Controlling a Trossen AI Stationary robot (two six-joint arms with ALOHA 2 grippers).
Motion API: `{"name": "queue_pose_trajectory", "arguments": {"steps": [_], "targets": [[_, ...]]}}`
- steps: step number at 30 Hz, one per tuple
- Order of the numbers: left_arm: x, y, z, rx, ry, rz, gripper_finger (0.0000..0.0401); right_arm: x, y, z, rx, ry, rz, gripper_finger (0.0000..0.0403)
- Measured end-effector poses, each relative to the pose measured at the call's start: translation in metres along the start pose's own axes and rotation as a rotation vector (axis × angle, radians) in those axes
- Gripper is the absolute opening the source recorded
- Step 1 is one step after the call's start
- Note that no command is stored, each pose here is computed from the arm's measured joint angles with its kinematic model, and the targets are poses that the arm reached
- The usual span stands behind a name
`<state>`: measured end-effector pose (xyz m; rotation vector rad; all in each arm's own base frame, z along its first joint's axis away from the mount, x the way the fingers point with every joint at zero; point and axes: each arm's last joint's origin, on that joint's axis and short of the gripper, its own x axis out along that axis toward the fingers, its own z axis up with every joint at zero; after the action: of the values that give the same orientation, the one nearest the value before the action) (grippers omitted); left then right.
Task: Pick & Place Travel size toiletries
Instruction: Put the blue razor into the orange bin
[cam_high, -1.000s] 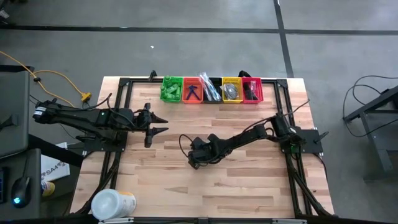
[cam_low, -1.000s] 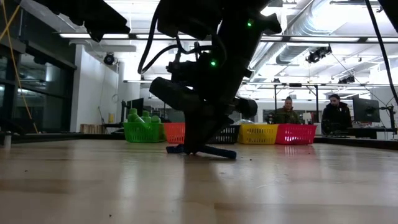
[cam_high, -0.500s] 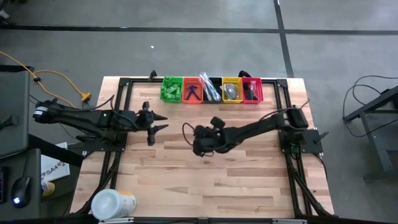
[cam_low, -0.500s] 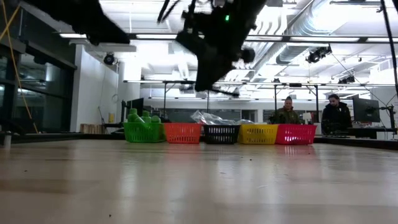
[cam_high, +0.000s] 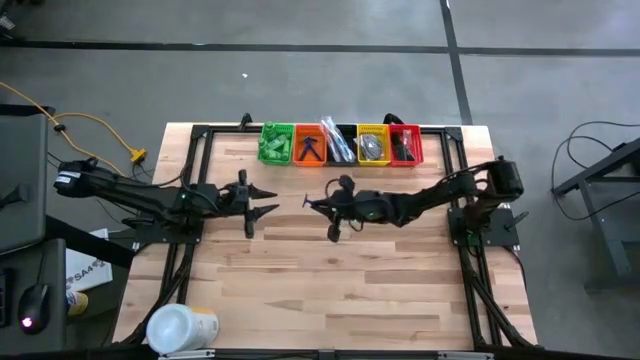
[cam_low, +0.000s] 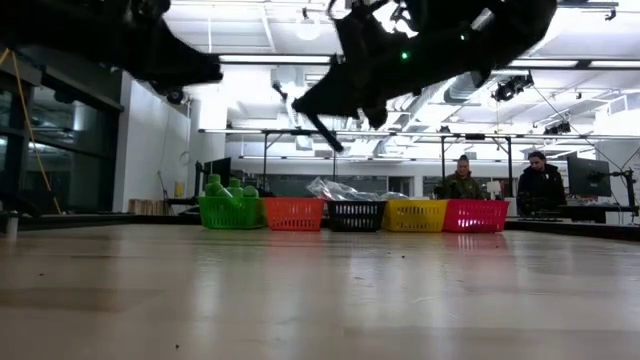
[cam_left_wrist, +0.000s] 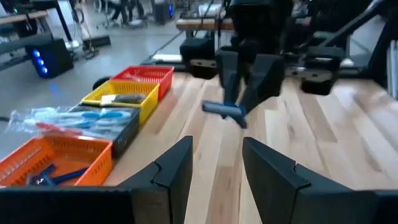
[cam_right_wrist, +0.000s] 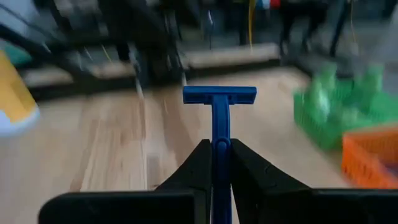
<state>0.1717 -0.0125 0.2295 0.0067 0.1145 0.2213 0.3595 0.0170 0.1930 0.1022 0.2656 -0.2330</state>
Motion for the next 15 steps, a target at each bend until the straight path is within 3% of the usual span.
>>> {"name": "queue_pose_trajectory", "arguments": {"steps": [8,15], "targets": [[0.022,-0.003,-0.002,-0.032,-0.081,-0.041,0.0150,-0.004,-0.016,0.017,-0.119,-0.277,0.161,0.0026],[0.047,0.004,-0.007,-0.055,-0.161,-0.086,0.0229,-0.009,-0.019,0.031,-0.177,-0.439,0.276,0.0026]]}}
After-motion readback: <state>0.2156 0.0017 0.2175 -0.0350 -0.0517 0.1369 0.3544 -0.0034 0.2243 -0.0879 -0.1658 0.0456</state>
